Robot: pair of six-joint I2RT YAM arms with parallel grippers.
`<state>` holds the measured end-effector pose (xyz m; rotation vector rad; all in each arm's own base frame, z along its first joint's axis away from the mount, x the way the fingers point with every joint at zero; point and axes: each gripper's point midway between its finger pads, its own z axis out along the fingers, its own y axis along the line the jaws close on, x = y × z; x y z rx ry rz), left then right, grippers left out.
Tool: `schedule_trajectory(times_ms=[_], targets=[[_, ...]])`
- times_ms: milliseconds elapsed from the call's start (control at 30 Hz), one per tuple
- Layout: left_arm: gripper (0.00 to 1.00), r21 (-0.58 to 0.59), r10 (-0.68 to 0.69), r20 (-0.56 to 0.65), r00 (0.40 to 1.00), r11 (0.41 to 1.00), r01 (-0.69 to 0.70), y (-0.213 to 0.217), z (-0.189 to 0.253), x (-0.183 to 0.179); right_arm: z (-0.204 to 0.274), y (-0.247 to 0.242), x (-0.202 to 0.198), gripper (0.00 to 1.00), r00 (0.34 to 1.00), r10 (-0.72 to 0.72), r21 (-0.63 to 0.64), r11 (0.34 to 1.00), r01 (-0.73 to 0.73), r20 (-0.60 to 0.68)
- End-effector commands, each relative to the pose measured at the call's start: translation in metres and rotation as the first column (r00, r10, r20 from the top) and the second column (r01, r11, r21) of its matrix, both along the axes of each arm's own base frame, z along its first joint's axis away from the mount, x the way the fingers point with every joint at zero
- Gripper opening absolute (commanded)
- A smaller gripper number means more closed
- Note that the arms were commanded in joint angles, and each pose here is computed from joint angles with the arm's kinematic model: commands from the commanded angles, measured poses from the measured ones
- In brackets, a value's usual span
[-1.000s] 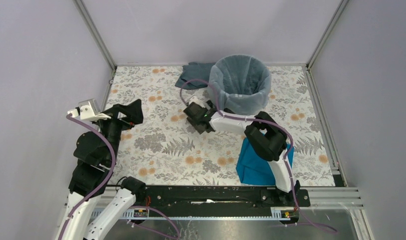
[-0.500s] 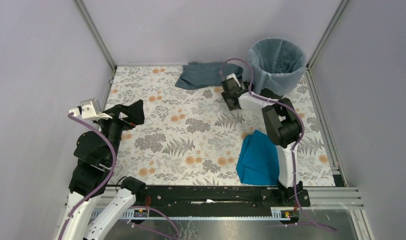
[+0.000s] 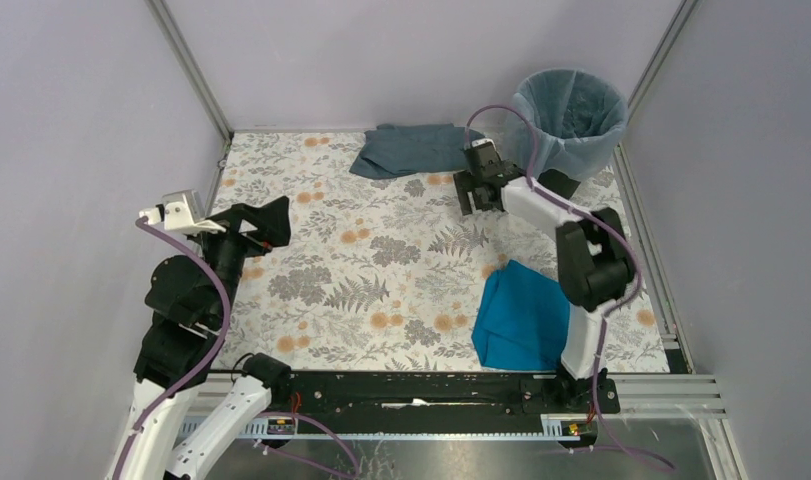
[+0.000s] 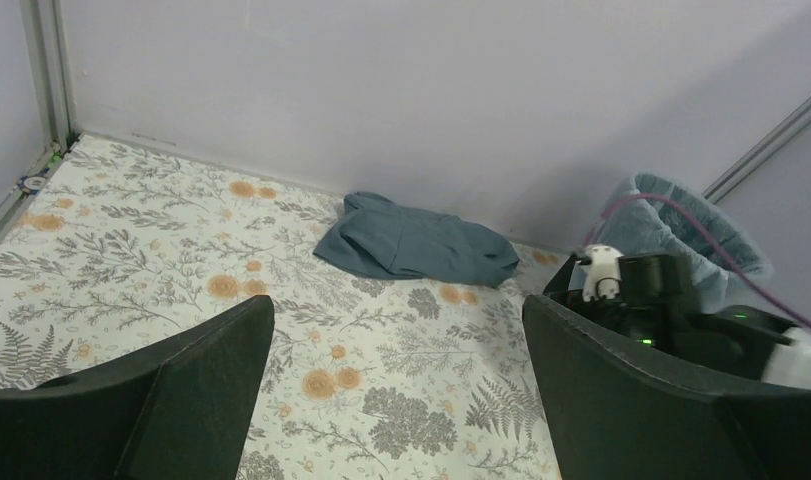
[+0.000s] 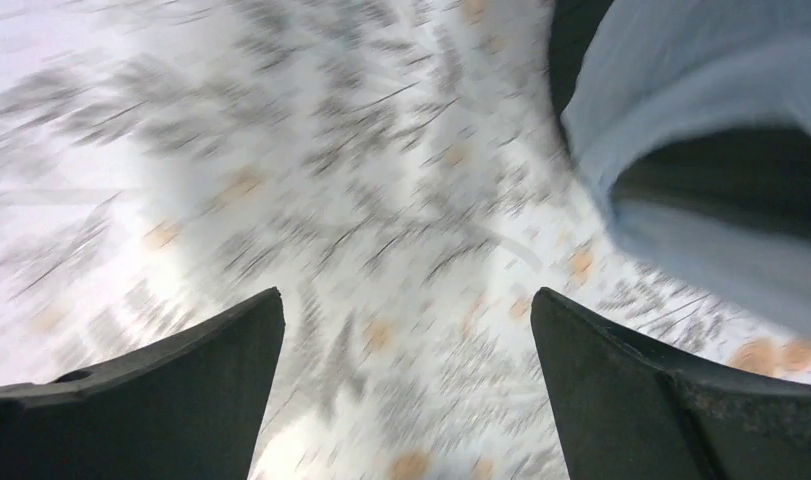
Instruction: Put the trash bags into the trash bin
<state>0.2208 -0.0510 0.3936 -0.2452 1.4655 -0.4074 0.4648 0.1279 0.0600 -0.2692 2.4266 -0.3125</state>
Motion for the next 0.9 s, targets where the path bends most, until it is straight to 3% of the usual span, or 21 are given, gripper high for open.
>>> schedule_trajectory(times_ms=[0, 167, 233, 300, 400, 633, 867], targets=[[0.99, -0.015, -0.024, 0.032, 0.999, 1.0, 0.025, -0.004, 0.02, -0.002, 0.069, 0.069, -0.057, 1.0, 0.986, 0.162, 0.316, 0.934, -0.164, 0.031], [0.99, -0.001, -0.01, 0.006, 1.0, 1.0, 0.01, 0.0, 0.023, -0.004, 0.132, 0.109, -0.121, 1.0, 0.941, 0.33, 0.56, 0.767, -0.314, 0.074], [0.99, 0.008, 0.004, 0.014, 1.0, 1.0, -0.004, 0.004, 0.028, -0.007, 0.178, 0.112, -0.147, 1.0, 0.912, 0.368, 0.615, 0.681, -0.397, 0.182], [0.99, 0.024, 0.012, 0.03, 0.999, 1.0, -0.013, 0.008, 0.039, -0.01, 0.218, 0.104, -0.165, 1.0, 0.892, 0.356, 0.621, 0.641, -0.45, 0.279], [0.99, 0.05, 0.012, 0.066, 0.998, 0.999, -0.015, 0.011, 0.071, -0.017, 0.277, 0.079, -0.187, 1.0, 0.853, 0.303, 0.573, 0.64, -0.512, 0.424], [0.99, 0.061, -0.057, 0.157, 0.986, 0.997, 0.048, 0.004, 0.132, -0.031, 0.375, 0.012, -0.228, 1.0, 0.763, 0.102, 0.485, 0.717, -0.501, 0.639], [0.99, 0.066, -0.083, 0.207, 0.975, 0.995, 0.071, -0.001, 0.153, -0.032, 0.41, -0.026, -0.255, 1.0, 0.695, -0.036, 0.488, 0.738, -0.466, 0.718]])
